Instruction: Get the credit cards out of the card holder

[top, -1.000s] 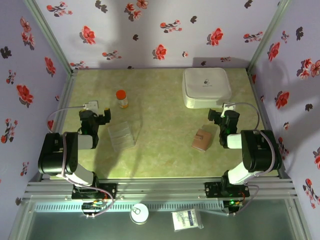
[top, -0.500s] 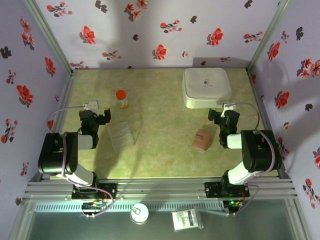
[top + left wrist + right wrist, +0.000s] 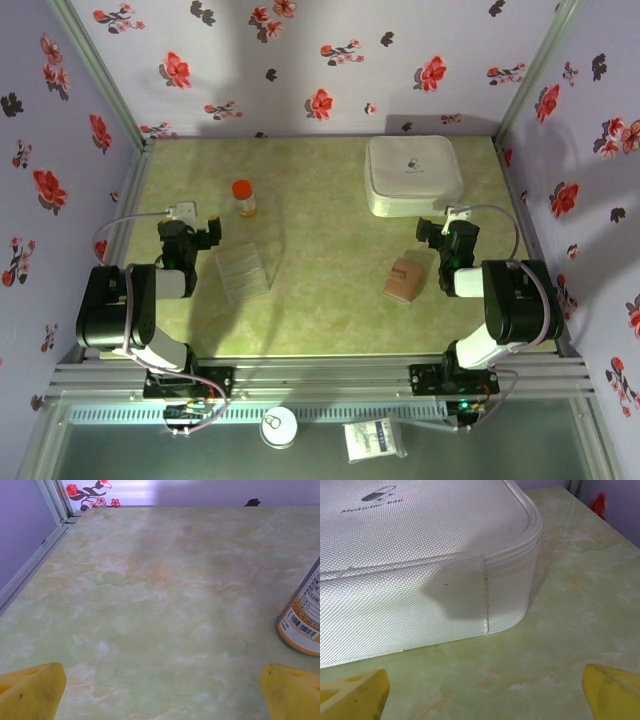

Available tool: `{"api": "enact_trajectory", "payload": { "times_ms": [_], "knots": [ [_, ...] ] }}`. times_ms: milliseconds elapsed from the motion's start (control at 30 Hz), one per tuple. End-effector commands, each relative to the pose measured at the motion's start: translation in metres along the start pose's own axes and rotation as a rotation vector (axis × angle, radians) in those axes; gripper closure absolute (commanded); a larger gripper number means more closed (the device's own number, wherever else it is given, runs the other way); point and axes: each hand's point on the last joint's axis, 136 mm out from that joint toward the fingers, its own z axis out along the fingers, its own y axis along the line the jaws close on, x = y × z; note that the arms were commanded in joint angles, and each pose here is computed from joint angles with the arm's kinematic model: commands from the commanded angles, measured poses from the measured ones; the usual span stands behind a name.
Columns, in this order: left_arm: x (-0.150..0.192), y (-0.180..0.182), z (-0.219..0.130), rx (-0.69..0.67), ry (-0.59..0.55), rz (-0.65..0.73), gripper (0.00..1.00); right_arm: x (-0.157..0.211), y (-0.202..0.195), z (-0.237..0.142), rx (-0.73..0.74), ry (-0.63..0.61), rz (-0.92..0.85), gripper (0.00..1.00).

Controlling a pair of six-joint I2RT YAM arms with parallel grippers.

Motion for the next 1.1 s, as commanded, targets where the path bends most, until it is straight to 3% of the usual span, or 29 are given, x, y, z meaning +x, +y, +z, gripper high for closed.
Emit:
{"api": "enact_trajectory", "payload": {
  "times_ms": [0,367,633,867,1067],
  "knots": [
    [-0.001,0.002,0.001,0.000,-0.007,0.004,0.00,-0.008,-0.001,0.002,0.001,-0.026,0.018,0.01],
    [-0.003,0.009,-0.001,-0.040,-0.009,-0.013,0.00,-0.013,-0.001,0.000,0.002,-0.029,0.016,0.01],
    [-0.022,0.020,-0.011,-0.094,-0.003,-0.015,0.00,-0.029,-0.001,-0.008,0.005,-0.015,0.013,0.01],
    [-0.044,0.033,-0.030,-0.201,0.011,-0.075,0.00,-0.063,0.006,-0.024,-0.020,-0.052,0.011,0.03],
    [-0.065,0.010,-0.044,-0.233,0.089,-0.024,0.00,-0.088,0.034,-0.045,-0.068,-0.033,0.008,0.06]
  ]
}}
